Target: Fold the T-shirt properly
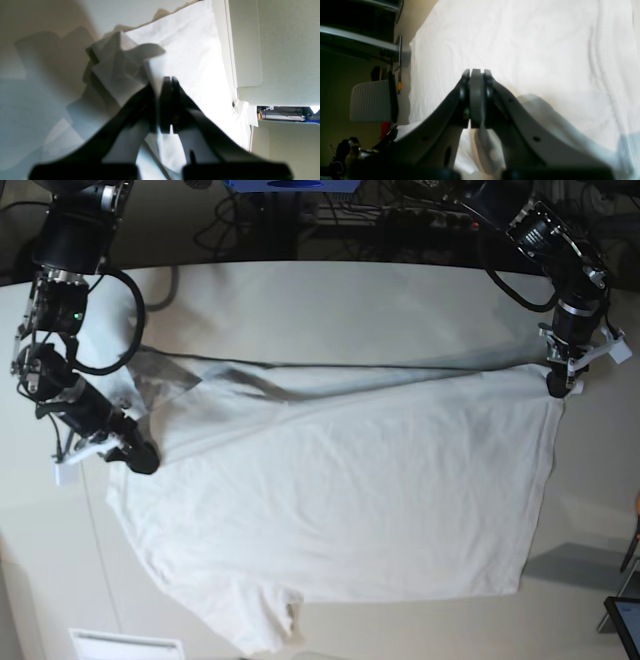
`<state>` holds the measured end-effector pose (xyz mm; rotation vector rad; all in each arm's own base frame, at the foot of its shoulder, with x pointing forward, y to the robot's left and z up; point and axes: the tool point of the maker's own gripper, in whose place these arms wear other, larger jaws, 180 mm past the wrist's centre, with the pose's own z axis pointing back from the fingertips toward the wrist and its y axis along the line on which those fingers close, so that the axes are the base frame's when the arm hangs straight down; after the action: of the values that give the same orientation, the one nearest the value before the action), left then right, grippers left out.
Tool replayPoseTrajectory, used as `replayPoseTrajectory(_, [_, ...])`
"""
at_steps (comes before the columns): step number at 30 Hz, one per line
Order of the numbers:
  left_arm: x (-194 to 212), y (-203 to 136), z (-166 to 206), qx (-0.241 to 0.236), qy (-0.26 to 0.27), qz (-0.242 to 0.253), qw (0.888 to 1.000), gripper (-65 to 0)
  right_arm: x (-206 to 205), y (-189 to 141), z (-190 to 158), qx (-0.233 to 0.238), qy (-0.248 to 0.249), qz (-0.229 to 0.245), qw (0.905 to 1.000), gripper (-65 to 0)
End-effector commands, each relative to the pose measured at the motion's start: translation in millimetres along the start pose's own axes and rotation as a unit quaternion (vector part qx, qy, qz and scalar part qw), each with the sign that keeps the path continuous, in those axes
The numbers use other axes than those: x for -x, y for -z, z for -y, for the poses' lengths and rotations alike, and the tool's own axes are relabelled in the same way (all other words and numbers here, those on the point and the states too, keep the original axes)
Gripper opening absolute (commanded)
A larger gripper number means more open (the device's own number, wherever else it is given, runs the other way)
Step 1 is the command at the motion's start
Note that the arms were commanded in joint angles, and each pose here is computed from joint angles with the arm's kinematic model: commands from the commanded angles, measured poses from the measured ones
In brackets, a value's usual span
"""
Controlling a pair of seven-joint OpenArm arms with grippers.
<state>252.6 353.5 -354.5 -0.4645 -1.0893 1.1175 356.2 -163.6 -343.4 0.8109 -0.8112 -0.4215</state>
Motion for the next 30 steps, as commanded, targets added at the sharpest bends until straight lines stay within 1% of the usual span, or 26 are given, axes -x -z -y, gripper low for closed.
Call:
replayPoseTrajectory(1, [-15.5,2.6,12.1,0.019,0.004,0.022,1.0,-65.0,-18.8,-1.5,-12.0,-0.016,-0.016,0.023,0.9995,-64.7])
replayPoseTrajectory(5, [-9.2,11.8,8.2,0.018,-0.015,0.013,1.0,-65.0,-20.8,3.0,-8.7,-0.014,-0.007,0.022,0.9996,-64.7])
replayPoseTrajectory(9, [-2.0,19.4,3.7,0.015,-0.033,0.003,0.999,-65.0,-15.2,7.6,2.1,-0.007,0.012,0.012,0.9998,-64.7])
replayPoseTrajectory(12, [-0.5,22.6,4.4,0.017,-0.038,0.001,0.999,-65.0,-14.6,8.6,4.0,-0.005,0.014,0.011,0.9998,-64.7])
replayPoseTrajectory(14, [-0.1,23.0,2.6,0.011,-0.032,0.0,0.999,-65.0,-17.6,9.4,1.7,-0.007,0.012,0.013,0.9998,-64.7])
replayPoseTrajectory(17, [1.5,25.0,-2.5,-0.014,-0.006,-0.003,1.0,-65.0,-22.7,11.4,-3.0,-0.013,0.009,0.016,0.9997,-64.7])
replayPoseTrajectory(19, [3.4,25.2,-5.9,-0.024,0.002,-0.005,1.0,-65.0,-24.3,11.8,-4.5,-0.014,0.009,0.017,0.9997,-64.7])
replayPoseTrajectory(23, [4.0,25.5,-6.2,-0.024,0.0,-0.006,1.0,-65.0,-24.8,17.5,-9.4,-0.02,0.016,0.019,0.9995,-64.0])
replayPoseTrajectory(30, [0.8,26.1,-2.4,-0.02,0.0,-0.001,1.0,-65.0,-24.5,29.7,-2.6,-0.018,0.042,0.011,0.9989,-64.0])
